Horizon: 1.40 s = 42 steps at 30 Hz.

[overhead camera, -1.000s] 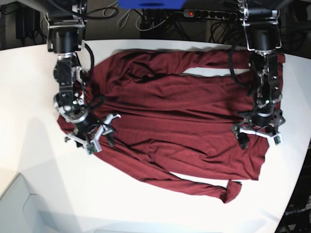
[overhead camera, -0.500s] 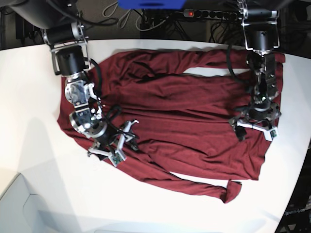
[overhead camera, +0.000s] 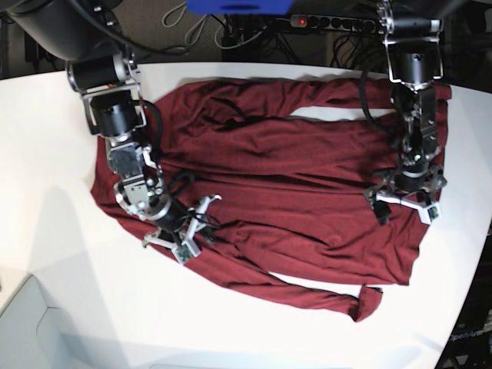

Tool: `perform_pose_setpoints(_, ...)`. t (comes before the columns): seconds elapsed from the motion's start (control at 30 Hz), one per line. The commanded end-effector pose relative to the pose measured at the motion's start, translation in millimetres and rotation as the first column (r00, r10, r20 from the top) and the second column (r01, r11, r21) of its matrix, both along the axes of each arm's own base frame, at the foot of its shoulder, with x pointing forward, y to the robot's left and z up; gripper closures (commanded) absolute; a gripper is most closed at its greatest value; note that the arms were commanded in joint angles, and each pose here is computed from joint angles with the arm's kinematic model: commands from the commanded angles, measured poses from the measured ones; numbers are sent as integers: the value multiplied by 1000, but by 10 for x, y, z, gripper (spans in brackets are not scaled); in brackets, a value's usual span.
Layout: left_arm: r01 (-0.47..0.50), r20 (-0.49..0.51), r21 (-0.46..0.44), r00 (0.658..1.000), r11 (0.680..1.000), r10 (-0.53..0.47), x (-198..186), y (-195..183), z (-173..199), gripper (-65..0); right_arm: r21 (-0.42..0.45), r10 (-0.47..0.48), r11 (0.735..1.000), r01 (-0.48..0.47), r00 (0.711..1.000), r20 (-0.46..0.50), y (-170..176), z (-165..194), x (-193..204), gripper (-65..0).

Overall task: Layout the t-shirt on the table in an organized manner, then fold the t-shirt properly
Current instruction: 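Move the right gripper along the shirt's side edge and grasp it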

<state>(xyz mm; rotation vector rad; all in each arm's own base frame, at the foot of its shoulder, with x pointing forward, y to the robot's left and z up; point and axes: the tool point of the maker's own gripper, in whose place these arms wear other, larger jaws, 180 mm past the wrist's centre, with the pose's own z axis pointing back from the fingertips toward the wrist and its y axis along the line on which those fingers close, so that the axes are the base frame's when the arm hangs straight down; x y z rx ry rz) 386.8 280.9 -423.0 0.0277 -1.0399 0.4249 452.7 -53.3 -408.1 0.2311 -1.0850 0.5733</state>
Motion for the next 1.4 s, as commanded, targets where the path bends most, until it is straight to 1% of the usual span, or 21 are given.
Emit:
perform_pose_setpoints(0.0,-4,-24,-11,1000,1000,4,-10,28,-13,-650,32,-4,999,1,997,72,19,252,164,-150)
perform_pose_setpoints(0.07,-6,-24,-11,1000,1000,6,-10,33,-12,-650,31,-4,1000,2,997,71,18,249,163,-94)
perform_pose_setpoints(0.13,-5,-24,-10,1000,1000,5,-11,33,-12,-650,31,-4,1000,2,998,70,17,244,161,-59)
perform_pose_setpoints(0.3,-3,-25,-9,1000,1000,2,-9,24,-14,-650,31,-4,1000,2,998,70,17,244,161,-35)
perform_pose_setpoints(0.4,-3,-26,-9,1000,1000,3,-12,24,-20,-650,25,-7,1000,5,998,64,-10,238,192,0)
perform_pose_setpoints(0.5,-4,-26,-10,1000,1000,4,-12,29,-19,-650,20,-18,1000,17,999,43,-63,210,260,0)
perform_pose_setpoints(0.57,-6,-26,-10,1000,1000,6,-13,34,-18,-650,13,-28,1000,27,999,44,-124,257,350,0)
perform_pose_setpoints(0.63,-6,-26,-8,1000,1000,6,-14,41,-15,-650,6,-41,999,41,997,60,-219,342,437,0)
perform_pose_setpoints(0.7,-8,-25,-9,1000,1000,7,-15,46,-14,-650,5,-42,999,42,996,80,-236,438,508,0)
perform_pose_setpoints(0.73,-8,-31,-8,999,1000,7,-41,46,-38,-650,9,-48,999,47,994,94,-247,510,559,0)
perform_pose_setpoints(0.87,-3,-24,-13,1000,1000,3,-45,23,-22,-650,61,-118,992,110,983,138,-420,781,752,0)
perform_pose_setpoints(0.97,-3,-24,-15,1000,1000,3,-44,16,-24,-650,88,-150,987,137,976,160,-494,923,842,0)
perform_pose_setpoints(1.1,-9,-12,-17,1000,1000,8,-10,33,20,-650,108,-175,982,158,970,168,-558,984,879,0)
perform_pose_setpoints(1.2,0,31,-9,1000,1000,1,68,14,177,-650,111,-180,980,163,970,165,-572,971,872,0)
perform_pose_setpoints(1.27,12,90,1,996,1000,-12,163,-19,397,-650,112,-179,980,163,971,160,-563,947,857,0)
perform_pose_setpoints(1.37,33,178,-1,984,999,-32,265,-166,704,-650,105,-176,981,161,973,149,-550,905,840,0)
